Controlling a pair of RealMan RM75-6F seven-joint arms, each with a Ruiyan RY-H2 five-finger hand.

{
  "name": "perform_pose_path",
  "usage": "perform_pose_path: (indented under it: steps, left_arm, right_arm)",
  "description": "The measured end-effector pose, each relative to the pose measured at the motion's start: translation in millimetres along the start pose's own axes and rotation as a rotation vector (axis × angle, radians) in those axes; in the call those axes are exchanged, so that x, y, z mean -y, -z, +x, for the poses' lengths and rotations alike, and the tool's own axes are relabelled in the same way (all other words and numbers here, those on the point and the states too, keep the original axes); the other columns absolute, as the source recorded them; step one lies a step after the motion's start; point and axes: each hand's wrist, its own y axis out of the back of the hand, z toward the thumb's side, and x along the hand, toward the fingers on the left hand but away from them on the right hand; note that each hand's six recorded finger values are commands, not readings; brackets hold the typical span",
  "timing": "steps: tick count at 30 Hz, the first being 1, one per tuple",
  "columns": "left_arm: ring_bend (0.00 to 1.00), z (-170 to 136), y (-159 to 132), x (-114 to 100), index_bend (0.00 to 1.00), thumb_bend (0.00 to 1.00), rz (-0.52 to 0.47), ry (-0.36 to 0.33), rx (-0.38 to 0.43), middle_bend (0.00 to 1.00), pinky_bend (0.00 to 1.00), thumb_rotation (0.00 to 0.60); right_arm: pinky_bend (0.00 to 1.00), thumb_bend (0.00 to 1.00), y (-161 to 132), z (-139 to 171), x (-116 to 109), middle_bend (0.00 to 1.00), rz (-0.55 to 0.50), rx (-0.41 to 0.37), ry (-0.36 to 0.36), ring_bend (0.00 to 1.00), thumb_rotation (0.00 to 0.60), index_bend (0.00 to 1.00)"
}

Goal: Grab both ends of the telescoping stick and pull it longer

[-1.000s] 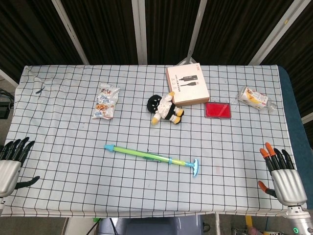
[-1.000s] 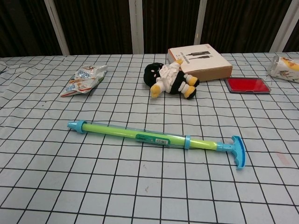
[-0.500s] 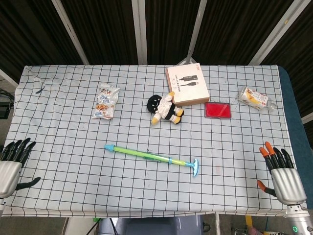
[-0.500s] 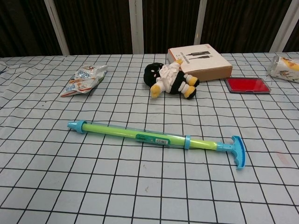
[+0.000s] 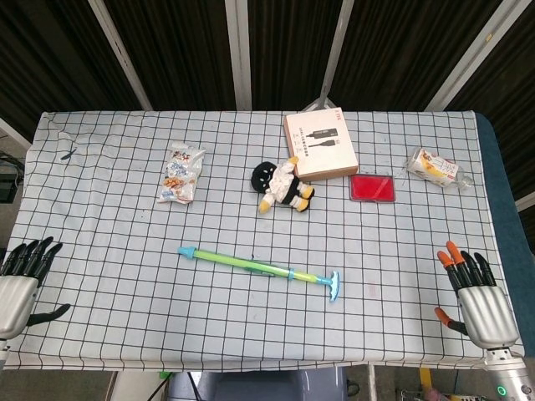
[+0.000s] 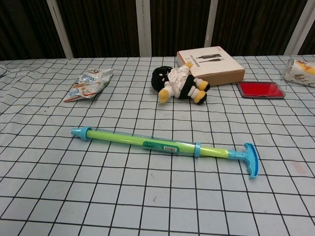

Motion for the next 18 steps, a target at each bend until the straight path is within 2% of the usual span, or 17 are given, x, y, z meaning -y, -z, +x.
perform_pose_path:
  steps: [3,7,18]
  left_arm:
    - [0.0,0,0,0,0.0,0.04,0.0,-0.002,-0.002,0.0,0.0,0.6]
    - [0.0,0,-1,0,0.0,0.04,-0.003,0.003,-0.003,0.0,0.0,0.6]
    - [0.0,0,0,0,0.0,0.04,-0.002,0.0,-0.004,0.0,0.0,0.6]
  right_arm:
    - [0.0,0.24,-7,-2,2,0.08,-0.009,-0.02,-0.008,0.0,0.6,0.19]
    - [0.0,0.24,-19,-6,6,0.12,-0.021,-0.044,-0.025,0.0,0.6,0.27]
    - [0.0,0.24,-72,-33,29,0.15,-0.051,-0.096,-0.073,0.0,0.6,0.33]
